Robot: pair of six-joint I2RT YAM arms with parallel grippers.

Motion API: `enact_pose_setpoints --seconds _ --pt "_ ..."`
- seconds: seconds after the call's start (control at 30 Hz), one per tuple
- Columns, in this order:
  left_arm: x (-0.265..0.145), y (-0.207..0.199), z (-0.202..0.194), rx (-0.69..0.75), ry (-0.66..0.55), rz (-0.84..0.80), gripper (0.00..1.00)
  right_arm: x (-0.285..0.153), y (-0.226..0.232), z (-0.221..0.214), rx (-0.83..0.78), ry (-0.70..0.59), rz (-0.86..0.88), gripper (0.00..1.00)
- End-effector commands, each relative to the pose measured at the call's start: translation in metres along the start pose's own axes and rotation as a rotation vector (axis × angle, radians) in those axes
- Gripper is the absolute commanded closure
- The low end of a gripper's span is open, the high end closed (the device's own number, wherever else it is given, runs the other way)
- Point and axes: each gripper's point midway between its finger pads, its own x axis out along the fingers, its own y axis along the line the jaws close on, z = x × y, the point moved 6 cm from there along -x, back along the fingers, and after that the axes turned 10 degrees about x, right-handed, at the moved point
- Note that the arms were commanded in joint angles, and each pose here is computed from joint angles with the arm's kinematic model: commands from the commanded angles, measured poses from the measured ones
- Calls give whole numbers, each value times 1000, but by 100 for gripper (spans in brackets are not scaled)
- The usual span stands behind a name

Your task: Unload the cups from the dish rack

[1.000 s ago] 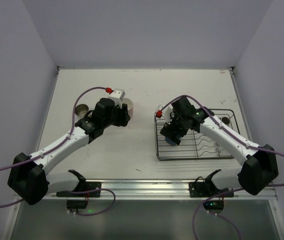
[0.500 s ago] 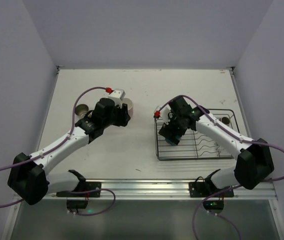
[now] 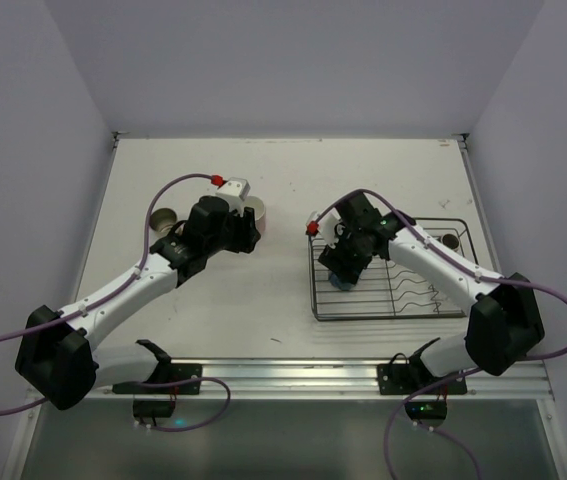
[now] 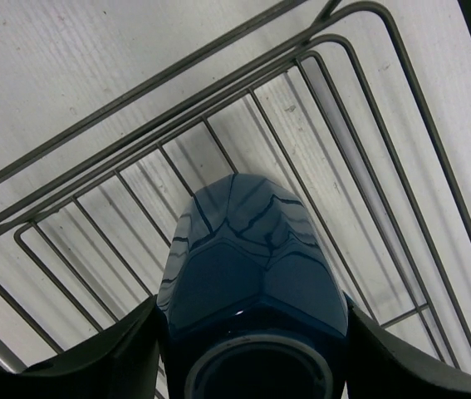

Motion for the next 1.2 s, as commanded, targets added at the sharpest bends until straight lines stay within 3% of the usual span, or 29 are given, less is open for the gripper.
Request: enact_pose_setpoints --seconds 0.0,0.03,0.07,0.17,0.67,0.83,1.17 --pt "-1 2 7 11 -46 -4 50 -2 -8 -1 -348 48 55 56" --pt "-1 2 7 11 -45 -2 50 -1 -8 -1 -348 55 52 61" --pt "-1 2 8 11 -48 -3 50 0 -8 -1 -346 62 55 74" --pt "-1 2 8 10 -48 -3 50 -1 -8 2 -335 72 38 100" --pt "0 2 10 2 -35 3 50 -41 8 26 -10 38 -33 100" --pt "-1 2 15 1 -39 9 50 -37 11 21 126 29 -58 100" --pt "-2 2 18 -15 -38 15 51 -20 23 4 235 12 -50 100"
